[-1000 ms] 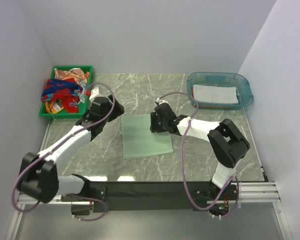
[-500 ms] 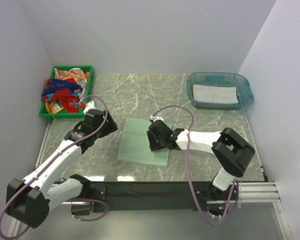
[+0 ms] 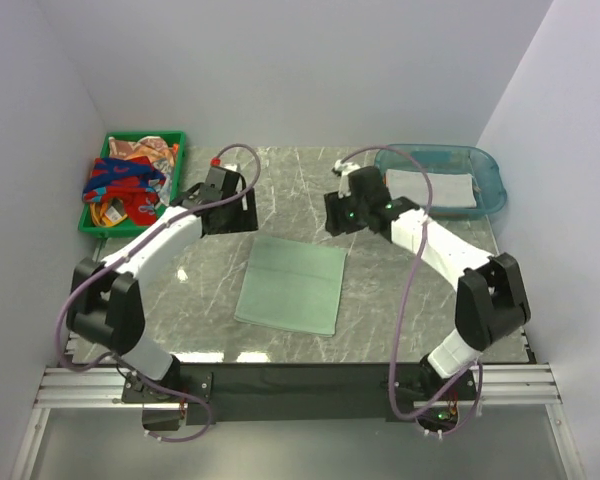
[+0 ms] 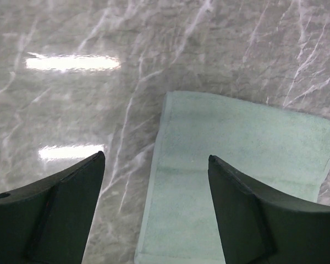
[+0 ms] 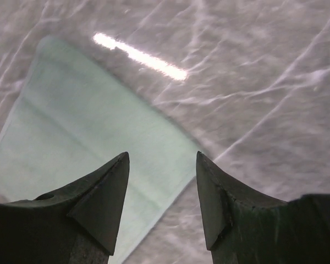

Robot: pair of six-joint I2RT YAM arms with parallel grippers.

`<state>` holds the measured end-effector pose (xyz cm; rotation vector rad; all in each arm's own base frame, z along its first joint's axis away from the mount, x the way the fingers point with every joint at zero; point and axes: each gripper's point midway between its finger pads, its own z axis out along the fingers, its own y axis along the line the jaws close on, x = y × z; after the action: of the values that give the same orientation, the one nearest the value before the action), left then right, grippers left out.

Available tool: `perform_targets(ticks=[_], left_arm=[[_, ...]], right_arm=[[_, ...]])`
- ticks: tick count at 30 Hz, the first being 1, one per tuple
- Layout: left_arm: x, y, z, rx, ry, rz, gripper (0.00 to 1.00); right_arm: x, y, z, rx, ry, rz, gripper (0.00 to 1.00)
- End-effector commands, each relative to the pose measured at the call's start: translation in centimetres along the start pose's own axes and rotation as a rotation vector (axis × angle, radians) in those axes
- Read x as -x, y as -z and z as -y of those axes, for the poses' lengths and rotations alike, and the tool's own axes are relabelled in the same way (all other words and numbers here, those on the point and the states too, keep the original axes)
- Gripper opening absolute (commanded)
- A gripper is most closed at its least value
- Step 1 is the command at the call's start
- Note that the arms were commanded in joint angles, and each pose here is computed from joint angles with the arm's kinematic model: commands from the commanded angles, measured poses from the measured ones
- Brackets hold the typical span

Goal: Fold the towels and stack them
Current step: Fold the towel

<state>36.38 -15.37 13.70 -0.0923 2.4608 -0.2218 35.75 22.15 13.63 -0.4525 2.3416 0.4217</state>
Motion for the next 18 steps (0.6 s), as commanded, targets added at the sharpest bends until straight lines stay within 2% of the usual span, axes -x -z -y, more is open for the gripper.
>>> perform_targets(ticks=[1, 5, 9, 11, 18], left_arm=[[-0.5, -0.2, 1.3, -0.057, -0.028, -0.059, 0.81], [-1.9, -0.1, 1.5, -0.078, 0.065, -0.066, 0.79], [-6.0, 0.0, 1.5, -0.113, 0.2, -0.097, 0.75], [-9.0, 0.2, 1.4, -0.126, 0.264, -0.136, 0.73], [-15.2, 0.0, 2.3, -0.129, 0.285, -0.197, 0.71]], right_arm=[[-1.0, -1.3, 0.7, 0.124, 0.04, -0.1, 0.59], [-1.9, -3.4, 2.9, 0.135, 0.05, -0.175, 0.59], [-3.8, -5.3, 4.2, 0.114, -0.008, -0.24, 0.58], [-3.8, -5.4, 4.1, 0.118, -0.034, -0.225, 0.58], [-4.5, -5.8, 5.0, 0.044, -0.095, -0.204, 0.58]])
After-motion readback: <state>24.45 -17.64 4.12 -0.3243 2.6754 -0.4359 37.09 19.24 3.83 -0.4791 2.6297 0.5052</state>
